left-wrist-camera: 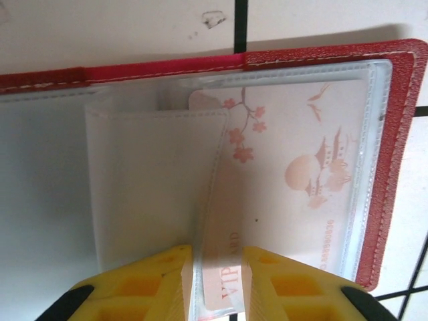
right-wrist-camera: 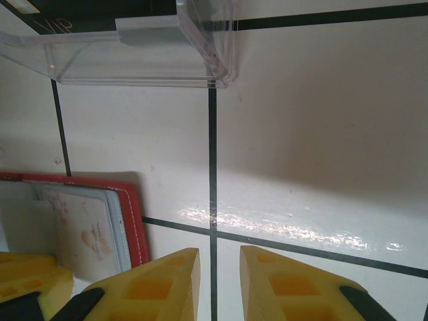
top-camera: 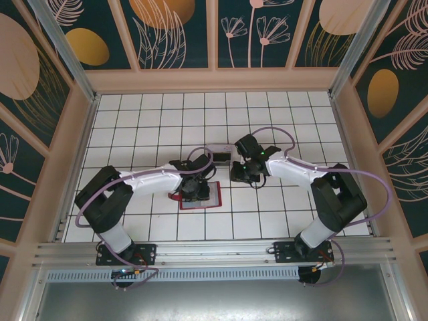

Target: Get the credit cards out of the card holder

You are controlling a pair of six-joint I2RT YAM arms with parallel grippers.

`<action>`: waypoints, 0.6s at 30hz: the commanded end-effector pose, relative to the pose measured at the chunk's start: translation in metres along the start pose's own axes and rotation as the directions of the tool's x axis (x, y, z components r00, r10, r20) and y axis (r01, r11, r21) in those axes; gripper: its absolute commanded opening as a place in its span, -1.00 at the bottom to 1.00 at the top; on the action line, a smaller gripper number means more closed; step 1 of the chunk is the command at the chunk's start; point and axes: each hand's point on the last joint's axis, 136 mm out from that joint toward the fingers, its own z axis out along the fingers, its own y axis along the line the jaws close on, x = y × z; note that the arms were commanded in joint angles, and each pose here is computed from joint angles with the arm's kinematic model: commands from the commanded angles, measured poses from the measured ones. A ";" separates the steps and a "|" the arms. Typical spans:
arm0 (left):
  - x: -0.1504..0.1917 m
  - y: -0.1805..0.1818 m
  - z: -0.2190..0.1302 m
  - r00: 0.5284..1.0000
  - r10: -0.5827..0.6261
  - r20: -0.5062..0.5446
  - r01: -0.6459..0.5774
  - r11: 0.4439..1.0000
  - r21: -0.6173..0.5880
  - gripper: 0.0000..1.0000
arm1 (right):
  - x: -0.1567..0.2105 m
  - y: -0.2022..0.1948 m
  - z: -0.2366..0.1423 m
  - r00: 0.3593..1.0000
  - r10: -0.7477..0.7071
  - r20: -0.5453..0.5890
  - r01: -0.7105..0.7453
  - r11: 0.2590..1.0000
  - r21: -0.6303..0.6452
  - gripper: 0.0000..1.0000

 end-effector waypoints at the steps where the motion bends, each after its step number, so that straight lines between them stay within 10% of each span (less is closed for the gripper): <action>1: 0.003 0.018 0.001 1.000 0.002 -0.010 -0.003 0.990 -0.142 -0.46 | -0.004 0.008 -0.002 0.999 -0.042 0.002 0.043 0.999 -0.020 -0.53; 18: -0.011 0.022 -0.015 0.998 0.049 0.033 -0.036 0.950 -0.310 -0.36 | -0.006 0.001 -0.002 0.999 -0.041 0.006 0.041 0.999 -0.023 -0.53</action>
